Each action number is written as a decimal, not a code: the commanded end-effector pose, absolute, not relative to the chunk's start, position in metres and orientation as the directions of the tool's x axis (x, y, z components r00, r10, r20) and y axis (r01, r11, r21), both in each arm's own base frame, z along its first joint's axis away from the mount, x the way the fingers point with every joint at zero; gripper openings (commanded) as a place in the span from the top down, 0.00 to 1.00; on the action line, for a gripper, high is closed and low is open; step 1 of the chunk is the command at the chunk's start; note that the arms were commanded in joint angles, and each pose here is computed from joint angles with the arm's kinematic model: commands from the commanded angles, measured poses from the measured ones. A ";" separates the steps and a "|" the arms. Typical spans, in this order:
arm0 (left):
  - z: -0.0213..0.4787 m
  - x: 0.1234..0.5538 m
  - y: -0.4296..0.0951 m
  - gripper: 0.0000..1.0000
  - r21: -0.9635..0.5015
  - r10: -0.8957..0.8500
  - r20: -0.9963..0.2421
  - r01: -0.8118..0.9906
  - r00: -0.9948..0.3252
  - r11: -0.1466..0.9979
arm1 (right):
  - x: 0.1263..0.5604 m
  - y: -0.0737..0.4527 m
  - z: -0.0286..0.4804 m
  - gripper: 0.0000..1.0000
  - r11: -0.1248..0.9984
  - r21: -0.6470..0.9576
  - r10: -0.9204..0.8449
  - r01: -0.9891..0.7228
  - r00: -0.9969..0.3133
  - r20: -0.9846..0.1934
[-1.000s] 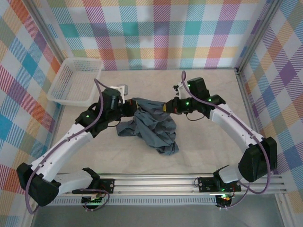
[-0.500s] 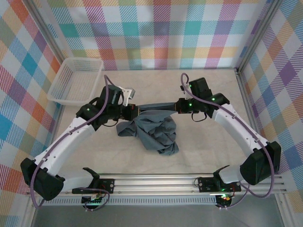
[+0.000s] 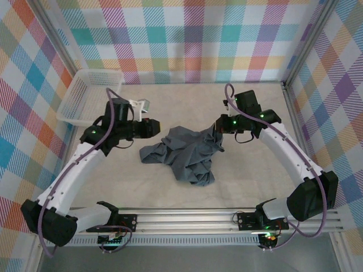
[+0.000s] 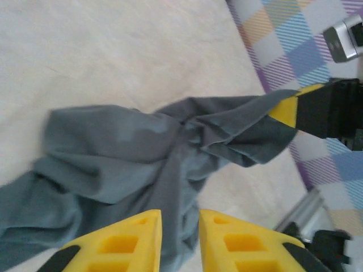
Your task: Fold the inside-out t-shirt
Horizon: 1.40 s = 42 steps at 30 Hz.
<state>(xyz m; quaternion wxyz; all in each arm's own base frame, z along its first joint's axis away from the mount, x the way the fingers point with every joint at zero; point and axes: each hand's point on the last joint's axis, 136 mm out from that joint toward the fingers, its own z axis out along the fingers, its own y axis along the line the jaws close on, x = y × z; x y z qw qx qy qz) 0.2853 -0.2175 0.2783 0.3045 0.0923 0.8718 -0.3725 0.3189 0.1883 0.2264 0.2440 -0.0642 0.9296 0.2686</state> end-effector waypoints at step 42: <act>0.342 0.258 -0.085 0.96 -0.271 -0.267 -0.871 -0.051 -0.412 0.961 | 0.255 0.373 0.324 0.97 0.328 0.759 -0.118 -0.562 -0.822 -0.557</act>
